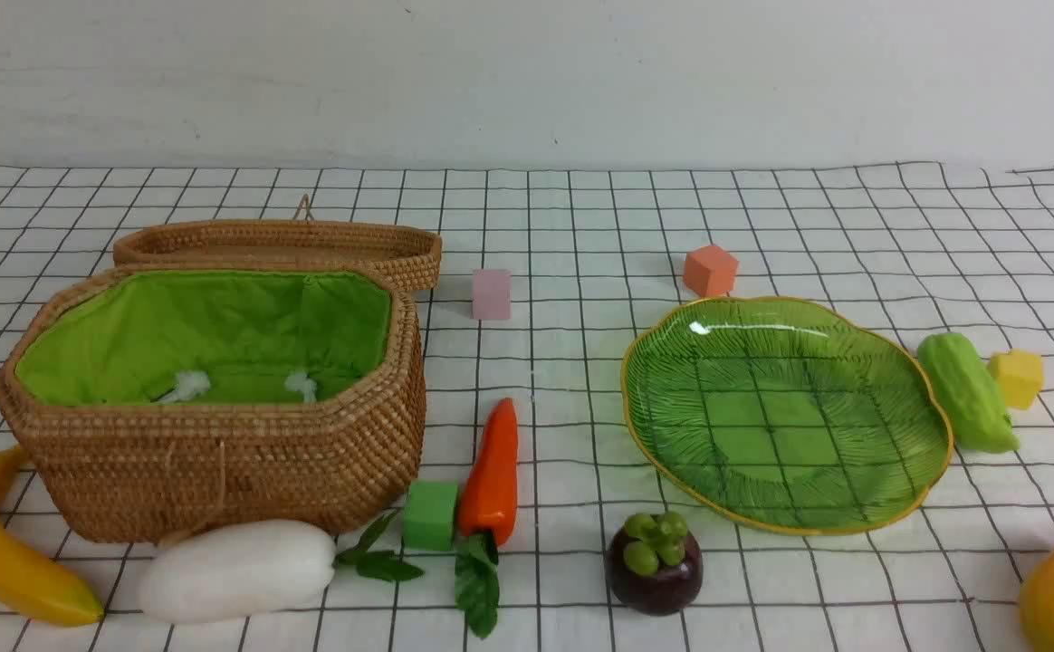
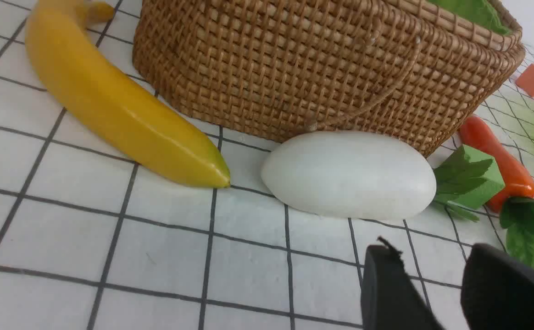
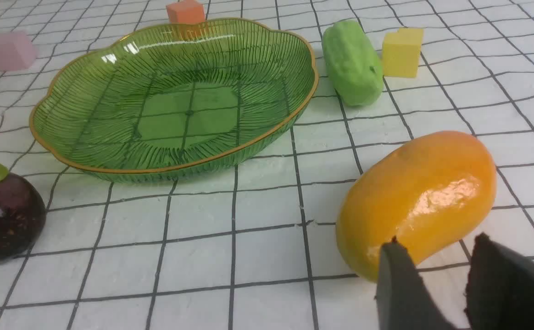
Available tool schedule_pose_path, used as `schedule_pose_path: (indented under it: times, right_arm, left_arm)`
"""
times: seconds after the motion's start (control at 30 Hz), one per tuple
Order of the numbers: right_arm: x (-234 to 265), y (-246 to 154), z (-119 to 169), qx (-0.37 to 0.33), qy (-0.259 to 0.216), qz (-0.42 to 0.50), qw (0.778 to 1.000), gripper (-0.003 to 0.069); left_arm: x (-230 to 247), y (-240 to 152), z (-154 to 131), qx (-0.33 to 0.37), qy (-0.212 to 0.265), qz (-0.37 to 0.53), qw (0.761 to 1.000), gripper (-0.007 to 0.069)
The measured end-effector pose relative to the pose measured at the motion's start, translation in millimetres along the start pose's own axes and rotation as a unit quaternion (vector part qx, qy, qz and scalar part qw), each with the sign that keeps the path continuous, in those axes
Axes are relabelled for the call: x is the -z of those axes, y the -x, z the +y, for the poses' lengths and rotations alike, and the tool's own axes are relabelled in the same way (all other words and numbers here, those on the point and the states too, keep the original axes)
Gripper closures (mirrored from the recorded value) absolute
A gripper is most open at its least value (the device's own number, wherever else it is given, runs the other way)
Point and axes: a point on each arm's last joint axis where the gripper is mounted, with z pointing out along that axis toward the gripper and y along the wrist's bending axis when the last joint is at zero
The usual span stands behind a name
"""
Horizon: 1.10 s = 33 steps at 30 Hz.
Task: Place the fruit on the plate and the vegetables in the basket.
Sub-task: Use the left arm to grab a banana and put it into the right plate
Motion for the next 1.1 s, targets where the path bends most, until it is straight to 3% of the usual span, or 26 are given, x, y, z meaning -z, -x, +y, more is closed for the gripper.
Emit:
schedule_pose_path:
  times: [0.4,0.5,0.6,0.73,0.83,0.9,1.0,1.03,1.1]
  right_arm:
    - [0.0,0.0,0.0,0.0,0.0,0.0,1.0,0.0417]
    - [0.0,0.0,0.0,0.0,0.0,0.0,1.0,0.0417]
    - [0.0,0.0,0.0,0.0,0.0,0.0,1.0,0.0417]
    - [0.0,0.0,0.0,0.0,0.0,0.0,1.0,0.0417]
    - [0.0,0.0,0.0,0.0,0.0,0.0,1.0,0.0417]
    - [0.0,0.0,0.0,0.0,0.0,0.0,1.0,0.0417]
    - [0.0,0.0,0.0,0.0,0.0,0.0,1.0,0.0417]
    - [0.0,0.0,0.0,0.0,0.0,0.0,1.0,0.0417]
    - [0.0,0.0,0.0,0.0,0.0,0.0,1.0,0.0417]
  left_arm:
    - [0.3,6.4,-2.6,0.015,-0.015,-0.035,0.999,0.0386]
    - [1.1,12.5,-6.3,0.083,-0.041,-0.066,0.994,0.0386]
    - [3.5,22.8,-10.2,0.214,-0.082,-0.111,0.967,0.0386]
    - [6.8,33.0,-10.2,0.294,-0.11,-0.159,0.936,0.0389]
    - [7.7,35.0,-10.6,0.3,-0.113,-0.164,0.933,0.0407]
    - [14.0,44.1,-18.7,0.275,-0.12,-0.152,0.942,0.047]
    - [21.9,59.1,-30.1,0.221,-0.121,-0.133,0.958,0.055]
    - [25.7,70.5,-38.9,0.176,-0.114,-0.106,0.972,0.0616]
    - [28.6,84.6,-49.4,0.126,-0.104,-0.065,0.984,0.0638]
